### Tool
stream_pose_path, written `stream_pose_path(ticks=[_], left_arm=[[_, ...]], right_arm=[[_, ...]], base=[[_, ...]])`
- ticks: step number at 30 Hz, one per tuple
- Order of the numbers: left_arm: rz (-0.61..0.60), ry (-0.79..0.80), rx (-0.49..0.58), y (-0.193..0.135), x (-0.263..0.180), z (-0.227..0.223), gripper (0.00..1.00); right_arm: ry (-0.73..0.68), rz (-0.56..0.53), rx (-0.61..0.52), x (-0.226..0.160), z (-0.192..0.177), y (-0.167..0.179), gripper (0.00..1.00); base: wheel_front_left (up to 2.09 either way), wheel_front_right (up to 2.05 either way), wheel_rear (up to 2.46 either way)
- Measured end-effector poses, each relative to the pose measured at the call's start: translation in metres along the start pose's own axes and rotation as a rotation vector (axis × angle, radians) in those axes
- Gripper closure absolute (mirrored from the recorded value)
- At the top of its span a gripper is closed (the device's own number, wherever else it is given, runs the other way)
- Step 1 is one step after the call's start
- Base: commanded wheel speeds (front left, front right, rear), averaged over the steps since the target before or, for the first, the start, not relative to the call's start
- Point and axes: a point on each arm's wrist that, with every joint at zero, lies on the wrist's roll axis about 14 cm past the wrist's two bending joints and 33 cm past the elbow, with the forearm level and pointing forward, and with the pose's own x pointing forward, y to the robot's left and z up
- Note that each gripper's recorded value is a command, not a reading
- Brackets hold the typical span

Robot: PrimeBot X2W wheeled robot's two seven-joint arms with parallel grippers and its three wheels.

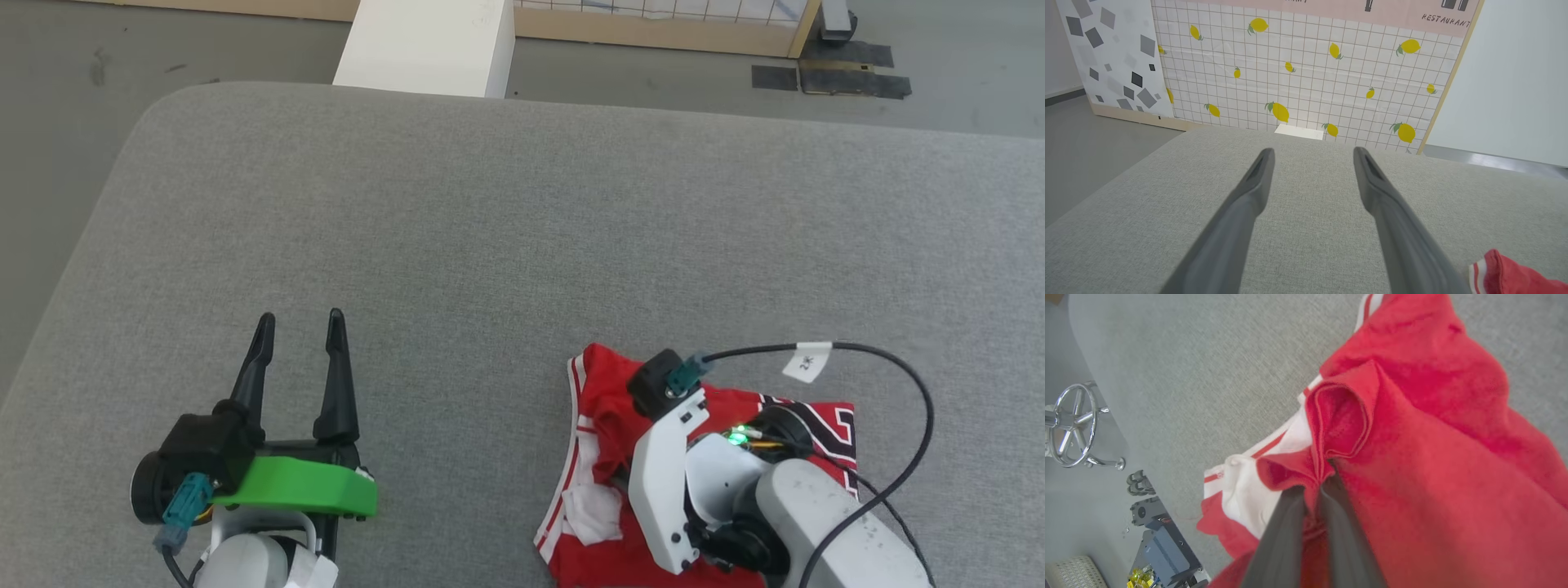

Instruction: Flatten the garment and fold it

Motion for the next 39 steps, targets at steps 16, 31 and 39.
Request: stream_pose_path(ticks=[16, 31, 39], left_arm=[[-0.031, -0.024, -0.021, -0.010, 0.001, 0.007, 0.00], [-0.122, -0.034, -0.039, -0.041, 0.008, 0.008, 0.00], [-0.120, -0.014, -0.024, -0.039, 0.008, 0.000, 0.00]], right_arm=[[-0.195, 0.103, -0.013, -0.019, 0.050, 0.036, 0.00], [-0.350, -0.430, 0.236, -0.134, -0.001, -0.122, 0.00], [-0.141, -0.458, 0.319, -0.111, -0.060, -0.122, 0.00]], base=[[0.00, 0.00, 0.00], [0.00, 0.00, 0.00], [0.00, 0.00, 0.00]])
